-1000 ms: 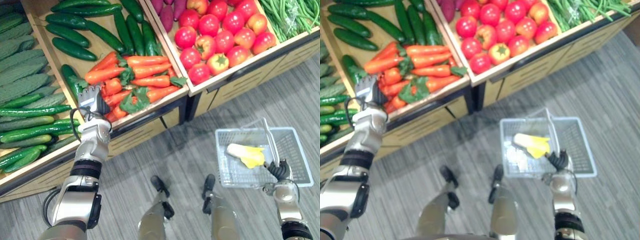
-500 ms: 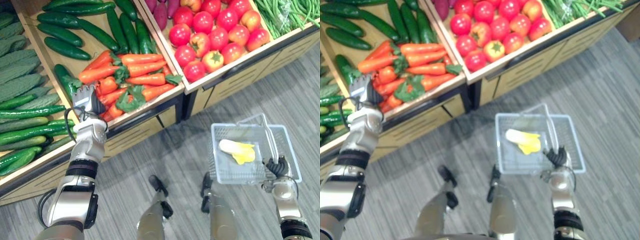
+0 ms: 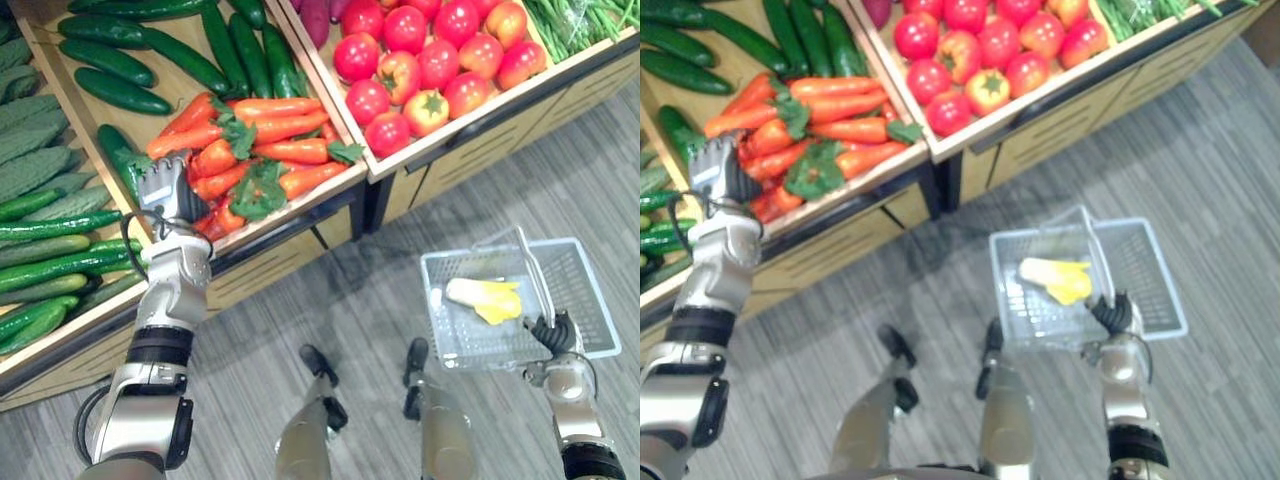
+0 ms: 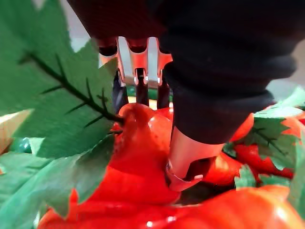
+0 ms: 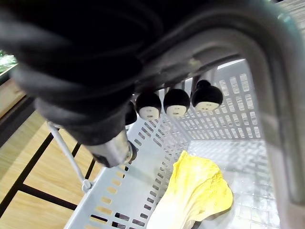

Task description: Pick vegetable in the basket

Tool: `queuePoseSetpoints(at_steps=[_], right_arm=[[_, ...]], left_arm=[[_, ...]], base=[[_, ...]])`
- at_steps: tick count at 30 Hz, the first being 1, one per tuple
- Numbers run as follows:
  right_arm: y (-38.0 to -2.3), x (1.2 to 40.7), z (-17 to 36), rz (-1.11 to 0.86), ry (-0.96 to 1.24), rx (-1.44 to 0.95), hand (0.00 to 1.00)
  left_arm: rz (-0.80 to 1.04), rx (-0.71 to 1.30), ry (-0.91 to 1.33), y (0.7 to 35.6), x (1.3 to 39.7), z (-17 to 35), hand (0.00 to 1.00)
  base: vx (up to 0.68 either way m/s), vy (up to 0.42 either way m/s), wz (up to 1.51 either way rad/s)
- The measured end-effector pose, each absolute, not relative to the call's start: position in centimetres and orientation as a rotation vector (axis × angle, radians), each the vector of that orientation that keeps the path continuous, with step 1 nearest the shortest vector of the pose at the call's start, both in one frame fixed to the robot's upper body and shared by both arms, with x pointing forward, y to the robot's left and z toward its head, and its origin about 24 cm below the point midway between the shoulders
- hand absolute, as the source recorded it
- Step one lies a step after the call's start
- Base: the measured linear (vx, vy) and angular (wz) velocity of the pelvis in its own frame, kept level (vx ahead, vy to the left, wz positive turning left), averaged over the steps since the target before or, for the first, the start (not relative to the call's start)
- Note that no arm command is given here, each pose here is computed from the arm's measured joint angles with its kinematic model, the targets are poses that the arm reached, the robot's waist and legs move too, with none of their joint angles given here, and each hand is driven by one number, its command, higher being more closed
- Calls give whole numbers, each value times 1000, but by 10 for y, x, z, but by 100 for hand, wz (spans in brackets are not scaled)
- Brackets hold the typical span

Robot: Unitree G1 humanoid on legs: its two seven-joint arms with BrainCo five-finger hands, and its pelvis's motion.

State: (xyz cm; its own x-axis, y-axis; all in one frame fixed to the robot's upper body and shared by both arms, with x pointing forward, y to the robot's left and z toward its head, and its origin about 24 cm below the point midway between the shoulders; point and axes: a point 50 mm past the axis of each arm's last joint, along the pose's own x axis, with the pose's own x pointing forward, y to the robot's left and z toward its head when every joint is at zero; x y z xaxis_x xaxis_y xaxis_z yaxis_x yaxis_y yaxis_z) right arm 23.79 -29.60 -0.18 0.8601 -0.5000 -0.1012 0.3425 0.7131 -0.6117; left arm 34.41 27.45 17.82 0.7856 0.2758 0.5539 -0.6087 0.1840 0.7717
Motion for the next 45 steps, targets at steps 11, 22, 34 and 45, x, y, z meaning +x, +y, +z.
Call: queuePoseSetpoints(at_steps=[11,22,34,45], right_arm=[[-295,228,-12,-470,307,-614,100],[-296,224,-14,-470,318,-616,100],[-297,218,-20,-468,348,-620,100],[-299,213,-23,-472,366,-622,100]], left_arm=[[687,1211,-418,273,335,194,100],[700,1264,-540,273,322,217,100],[670,1277,-547,273,315,208,100],[664,1282,-538,275,311,203,100]], base=[[0,0,0],[-2,-11,2],[-4,-22,5],[-2,-25,8]])
